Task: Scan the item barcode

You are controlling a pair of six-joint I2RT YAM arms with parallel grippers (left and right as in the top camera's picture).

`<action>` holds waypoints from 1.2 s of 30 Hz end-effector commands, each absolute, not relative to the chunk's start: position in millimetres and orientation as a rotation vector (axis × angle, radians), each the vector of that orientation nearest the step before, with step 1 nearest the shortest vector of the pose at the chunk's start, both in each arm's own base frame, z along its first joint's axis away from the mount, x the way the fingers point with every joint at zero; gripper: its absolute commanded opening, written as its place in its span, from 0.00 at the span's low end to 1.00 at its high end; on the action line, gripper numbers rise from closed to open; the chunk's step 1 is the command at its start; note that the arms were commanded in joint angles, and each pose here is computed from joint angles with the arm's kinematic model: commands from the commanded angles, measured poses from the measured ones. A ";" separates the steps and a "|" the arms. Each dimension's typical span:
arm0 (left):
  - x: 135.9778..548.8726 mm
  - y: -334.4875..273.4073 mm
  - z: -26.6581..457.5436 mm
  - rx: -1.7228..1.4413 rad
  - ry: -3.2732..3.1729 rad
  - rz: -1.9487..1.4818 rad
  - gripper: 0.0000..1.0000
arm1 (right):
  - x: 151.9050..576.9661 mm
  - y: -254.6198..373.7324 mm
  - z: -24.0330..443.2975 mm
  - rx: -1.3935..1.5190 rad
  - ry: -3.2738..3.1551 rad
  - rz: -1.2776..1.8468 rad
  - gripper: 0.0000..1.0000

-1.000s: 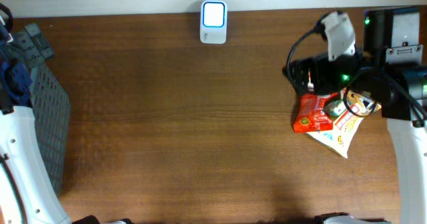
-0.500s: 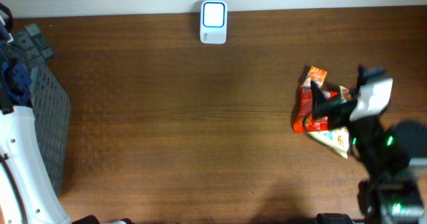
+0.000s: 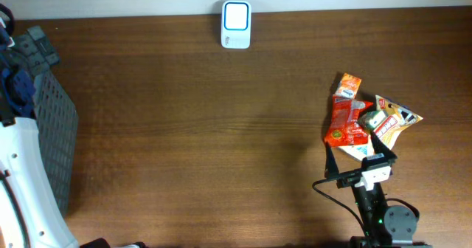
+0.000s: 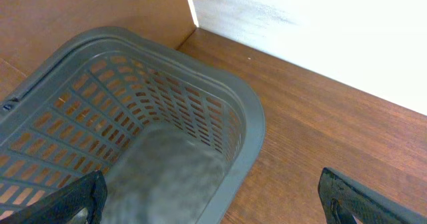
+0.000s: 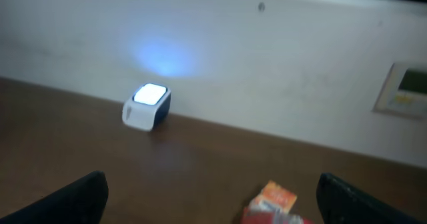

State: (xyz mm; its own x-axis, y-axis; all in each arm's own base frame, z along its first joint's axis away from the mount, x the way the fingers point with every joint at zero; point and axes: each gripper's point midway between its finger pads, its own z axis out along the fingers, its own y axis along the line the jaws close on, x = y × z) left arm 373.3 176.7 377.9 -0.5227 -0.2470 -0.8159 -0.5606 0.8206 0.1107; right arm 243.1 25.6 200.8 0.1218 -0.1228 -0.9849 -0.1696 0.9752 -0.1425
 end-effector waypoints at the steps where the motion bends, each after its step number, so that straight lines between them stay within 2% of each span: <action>1: 372.6 178.1 379.0 -0.586 2.130 0.469 0.99 | 242.7 23.6 200.6 -0.236 1.448 0.018 0.99; 7: 372.6 178.1 379.0 -0.587 2.131 0.469 0.99 | 243.5 23.8 160.6 -0.228 1.613 0.051 0.99; 36: 372.5 177.9 378.7 -0.586 2.132 0.467 0.99 | 243.7 24.0 161.3 -0.230 1.610 0.051 0.98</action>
State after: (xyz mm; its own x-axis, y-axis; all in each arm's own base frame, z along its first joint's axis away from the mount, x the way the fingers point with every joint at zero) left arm 373.4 176.5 377.9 -0.5228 -0.2468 -0.8159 -0.5603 0.8208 0.1107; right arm 243.8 24.5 163.4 -0.0327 -0.1109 -0.9933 -0.1823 0.9778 -0.1031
